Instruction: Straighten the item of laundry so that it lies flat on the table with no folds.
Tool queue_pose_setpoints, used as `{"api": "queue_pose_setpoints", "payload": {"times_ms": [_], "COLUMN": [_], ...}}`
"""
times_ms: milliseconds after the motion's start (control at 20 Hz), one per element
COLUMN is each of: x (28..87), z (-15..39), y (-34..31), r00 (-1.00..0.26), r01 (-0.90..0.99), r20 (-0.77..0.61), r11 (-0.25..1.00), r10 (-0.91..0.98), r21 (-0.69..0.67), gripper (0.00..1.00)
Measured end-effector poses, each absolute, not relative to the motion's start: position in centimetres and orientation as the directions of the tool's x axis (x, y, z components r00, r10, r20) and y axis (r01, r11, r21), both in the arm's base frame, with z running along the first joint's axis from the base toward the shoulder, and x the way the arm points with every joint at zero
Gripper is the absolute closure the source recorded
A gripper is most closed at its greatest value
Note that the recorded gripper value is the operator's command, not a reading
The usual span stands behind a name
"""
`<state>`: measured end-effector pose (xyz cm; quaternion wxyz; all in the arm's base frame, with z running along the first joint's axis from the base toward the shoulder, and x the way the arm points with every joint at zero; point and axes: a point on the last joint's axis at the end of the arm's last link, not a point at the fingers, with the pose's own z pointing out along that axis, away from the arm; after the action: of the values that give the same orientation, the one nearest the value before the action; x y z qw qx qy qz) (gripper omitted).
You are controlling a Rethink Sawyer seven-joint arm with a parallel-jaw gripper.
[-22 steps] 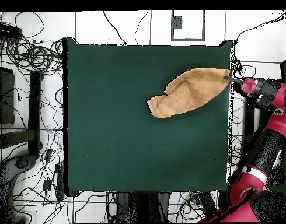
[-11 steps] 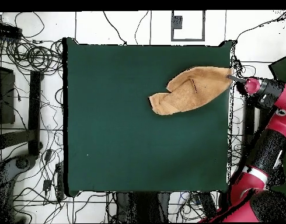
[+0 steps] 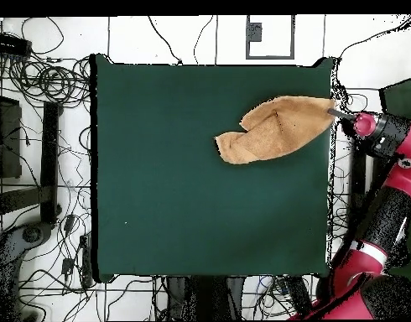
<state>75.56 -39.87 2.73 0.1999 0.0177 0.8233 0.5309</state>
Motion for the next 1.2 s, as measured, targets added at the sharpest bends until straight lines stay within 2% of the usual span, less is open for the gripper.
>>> {"api": "queue_pose_setpoints", "payload": {"times_ms": [400, 650, 850, 1200], "x": [75.3, 75.0, 74.8, 75.4], "z": [4.9, 5.2, 5.0, 4.2], "y": [-40.3, -40.8, -41.1, -42.3], "r00": [-0.917, -0.930, -0.946, -0.951], "r01": [-0.214, -0.193, -0.168, -0.128], "r20": [-0.329, -0.313, -0.287, -0.288], "r11": [0.415, 0.465, 0.528, 0.702], "r10": [0.228, 0.195, 0.152, 0.114], "r21": [0.884, 0.864, 0.833, 0.700], "gripper": [1.00, 1.00, 1.00, 1.00]}}
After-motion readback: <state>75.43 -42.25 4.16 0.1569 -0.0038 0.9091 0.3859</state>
